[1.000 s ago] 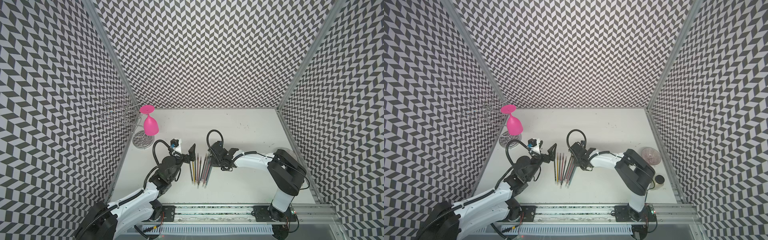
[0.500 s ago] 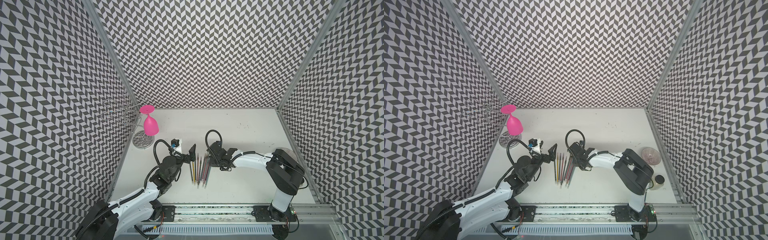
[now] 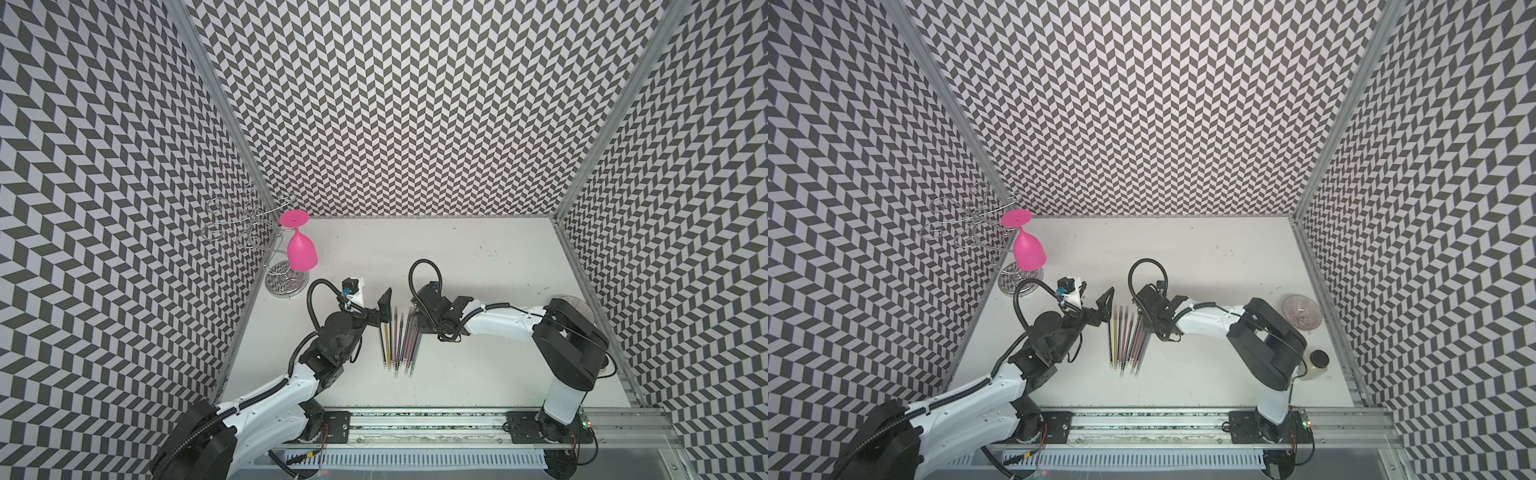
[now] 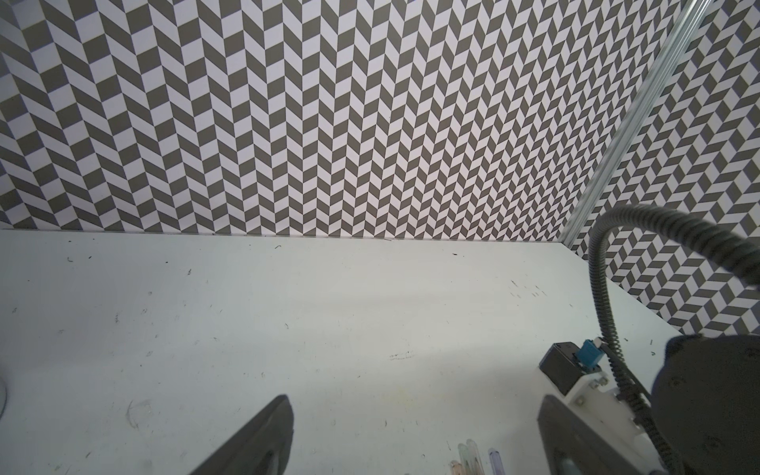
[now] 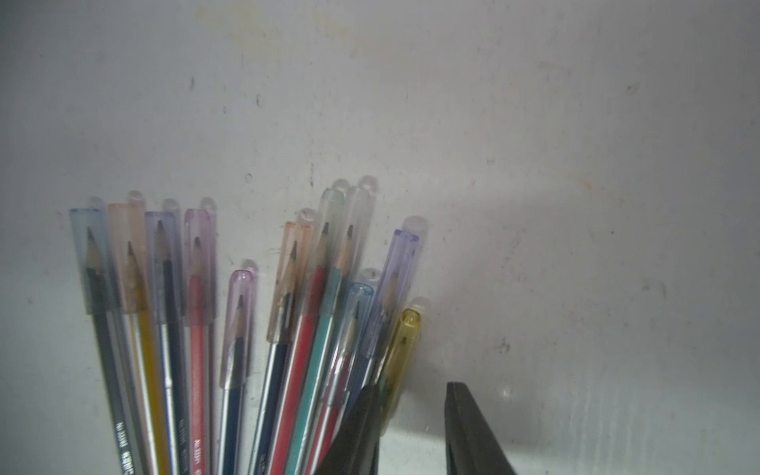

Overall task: Remove the protective cover of the pencils
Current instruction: Pick up the pencil from the center of the board.

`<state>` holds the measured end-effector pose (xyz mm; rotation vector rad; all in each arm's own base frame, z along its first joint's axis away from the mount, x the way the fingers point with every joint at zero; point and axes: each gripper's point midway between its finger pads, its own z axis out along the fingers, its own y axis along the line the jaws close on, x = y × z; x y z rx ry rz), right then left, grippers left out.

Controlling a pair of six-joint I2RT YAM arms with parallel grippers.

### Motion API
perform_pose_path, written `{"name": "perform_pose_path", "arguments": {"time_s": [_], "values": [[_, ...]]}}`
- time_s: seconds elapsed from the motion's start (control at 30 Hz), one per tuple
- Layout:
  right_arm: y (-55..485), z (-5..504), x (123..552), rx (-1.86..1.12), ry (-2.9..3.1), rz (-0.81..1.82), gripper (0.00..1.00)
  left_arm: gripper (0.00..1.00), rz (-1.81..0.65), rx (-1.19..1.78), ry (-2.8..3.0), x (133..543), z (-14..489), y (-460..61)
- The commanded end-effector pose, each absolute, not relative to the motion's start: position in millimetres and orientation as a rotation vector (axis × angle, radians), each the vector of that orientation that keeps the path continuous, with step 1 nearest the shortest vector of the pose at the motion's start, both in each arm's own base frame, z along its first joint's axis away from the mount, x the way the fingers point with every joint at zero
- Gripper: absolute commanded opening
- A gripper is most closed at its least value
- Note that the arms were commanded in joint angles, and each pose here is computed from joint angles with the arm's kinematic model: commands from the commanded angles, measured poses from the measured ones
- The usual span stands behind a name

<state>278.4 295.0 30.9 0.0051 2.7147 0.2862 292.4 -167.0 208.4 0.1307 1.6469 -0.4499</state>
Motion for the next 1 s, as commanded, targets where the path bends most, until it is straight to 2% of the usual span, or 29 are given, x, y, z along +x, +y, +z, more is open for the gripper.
{"name": "perform_pose_path", "arguments": {"time_s": [0.0, 0.6, 0.73, 0.97], "values": [[302, 33, 284, 0.037, 2.697, 0.296, 0.30, 0.93, -0.469, 0.116, 1.623, 295, 223, -169], [288, 26, 283, 0.082, 2.704, 0.201, 0.30, 0.94, -0.468, 0.118, 1.626, 296, 222, -169], [286, 24, 281, 0.091, 2.713, 0.200, 0.25, 0.94, -0.469, 0.117, 1.625, 296, 222, -169], [285, 19, 279, 0.087, 2.724, 0.192, 0.25, 0.93, -0.469, 0.118, 1.626, 296, 223, -169]]}}
